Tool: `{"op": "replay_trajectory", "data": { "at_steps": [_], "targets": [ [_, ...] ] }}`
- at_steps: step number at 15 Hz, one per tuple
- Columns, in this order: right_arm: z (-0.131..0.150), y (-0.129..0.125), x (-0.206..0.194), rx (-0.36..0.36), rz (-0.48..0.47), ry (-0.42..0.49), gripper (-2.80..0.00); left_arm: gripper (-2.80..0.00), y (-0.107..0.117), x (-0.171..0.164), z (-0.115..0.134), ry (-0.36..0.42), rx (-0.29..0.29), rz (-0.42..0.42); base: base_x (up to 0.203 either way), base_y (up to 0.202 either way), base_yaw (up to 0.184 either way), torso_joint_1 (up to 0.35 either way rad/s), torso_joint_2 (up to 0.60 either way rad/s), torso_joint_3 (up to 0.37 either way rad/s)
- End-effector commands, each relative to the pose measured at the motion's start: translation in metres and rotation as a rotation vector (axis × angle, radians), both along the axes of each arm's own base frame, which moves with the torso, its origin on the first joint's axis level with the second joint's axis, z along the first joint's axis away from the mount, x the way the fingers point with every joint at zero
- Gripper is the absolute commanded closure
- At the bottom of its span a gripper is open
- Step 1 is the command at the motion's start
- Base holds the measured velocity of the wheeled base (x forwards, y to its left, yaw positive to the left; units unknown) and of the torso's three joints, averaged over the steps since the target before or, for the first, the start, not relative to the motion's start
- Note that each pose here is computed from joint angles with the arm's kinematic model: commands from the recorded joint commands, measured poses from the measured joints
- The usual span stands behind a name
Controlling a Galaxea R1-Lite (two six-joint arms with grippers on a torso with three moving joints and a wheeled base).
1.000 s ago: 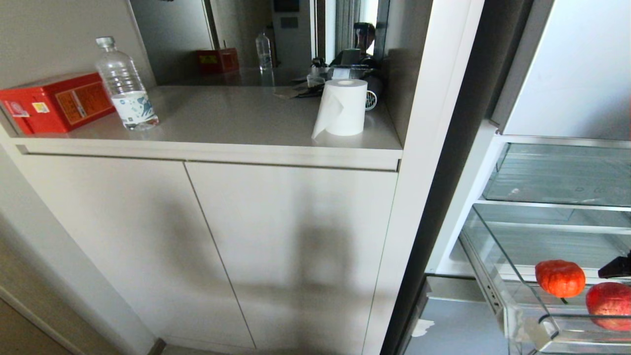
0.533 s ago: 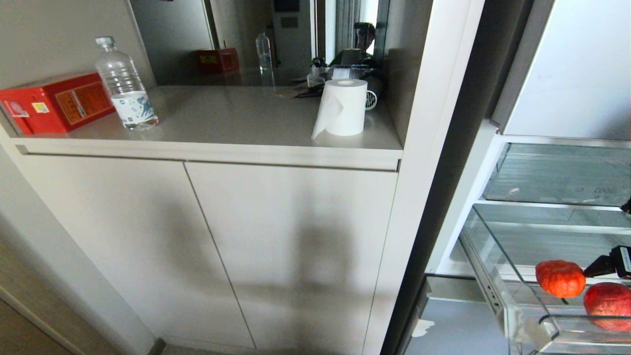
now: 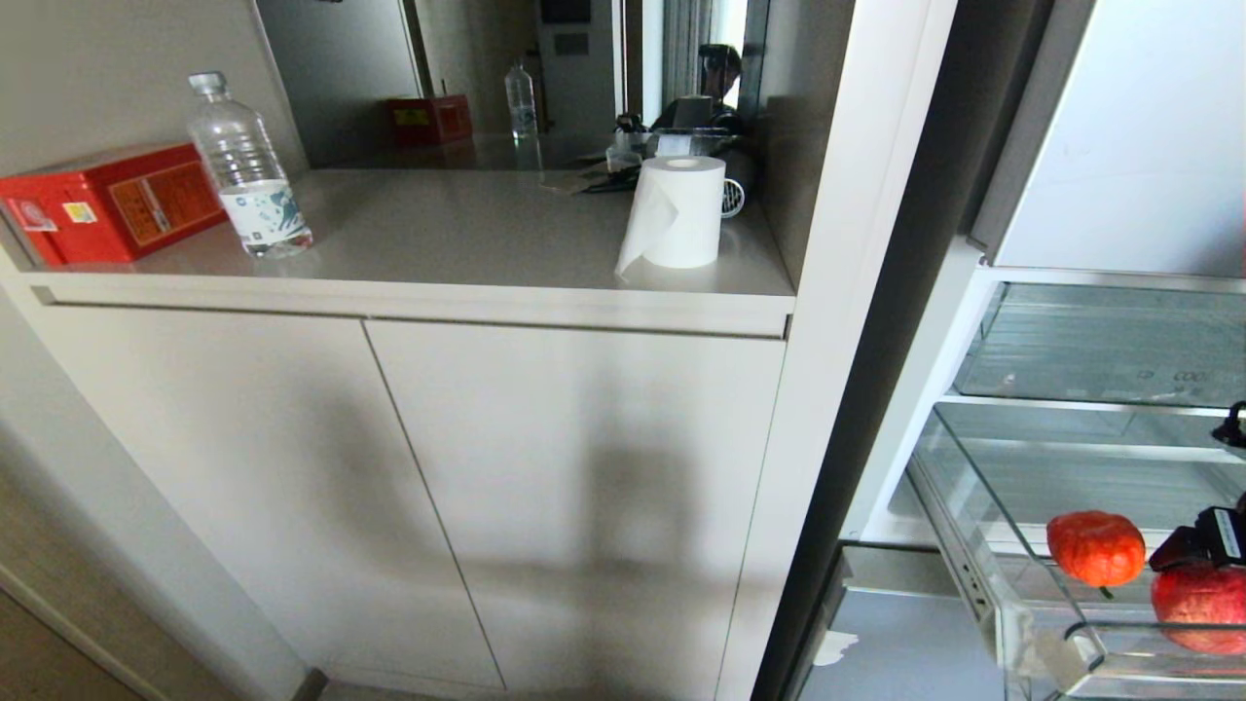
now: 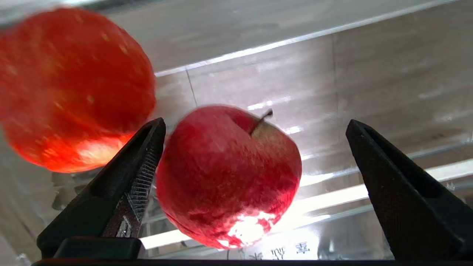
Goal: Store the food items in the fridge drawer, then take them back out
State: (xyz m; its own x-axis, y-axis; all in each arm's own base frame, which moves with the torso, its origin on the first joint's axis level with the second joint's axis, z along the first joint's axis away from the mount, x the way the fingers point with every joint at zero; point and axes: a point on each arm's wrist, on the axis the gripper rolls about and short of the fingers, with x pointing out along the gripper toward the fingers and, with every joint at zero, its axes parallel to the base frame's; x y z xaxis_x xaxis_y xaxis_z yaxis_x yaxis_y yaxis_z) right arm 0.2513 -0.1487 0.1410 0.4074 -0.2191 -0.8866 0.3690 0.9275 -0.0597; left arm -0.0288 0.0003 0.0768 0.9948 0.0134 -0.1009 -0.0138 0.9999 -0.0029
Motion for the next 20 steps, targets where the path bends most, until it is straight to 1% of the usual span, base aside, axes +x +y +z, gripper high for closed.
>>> {"op": "replay_trajectory", "data": {
  "at_steps": [1,7,13,16,20],
  "targets": [
    [-0.002,0.002,-0.002,-0.001,0.000,0.013,-2.80,0.00,0.000,0.000,0.000,0.000,0.000,0.000,0.000,0.000,0.000,0.000,0.00,0.000],
    [-0.012,-0.001,0.003,-0.006,-0.001,0.056,-2.80,0.00,0.000,0.000,0.000,0.000,0.000,0.000,0.000,0.000,0.000,0.000,0.00,0.000],
    [-0.026,-0.003,0.007,0.017,-0.001,0.096,-2.80,0.00,0.000,0.000,0.000,0.000,0.000,0.000,0.000,0.000,0.000,0.000,0.00,0.000],
    [-0.026,-0.003,0.008,0.020,-0.001,0.097,-2.80,0.00,0.000,0.000,0.000,0.000,0.000,0.000,0.000,0.000,0.000,0.000,0.00,0.000],
    [-0.019,-0.001,0.006,0.007,-0.002,0.074,-2.80,0.00,0.000,0.000,0.000,0.000,0.000,0.000,0.000,0.000,0.000,0.000,0.00,0.000]
  ]
}}
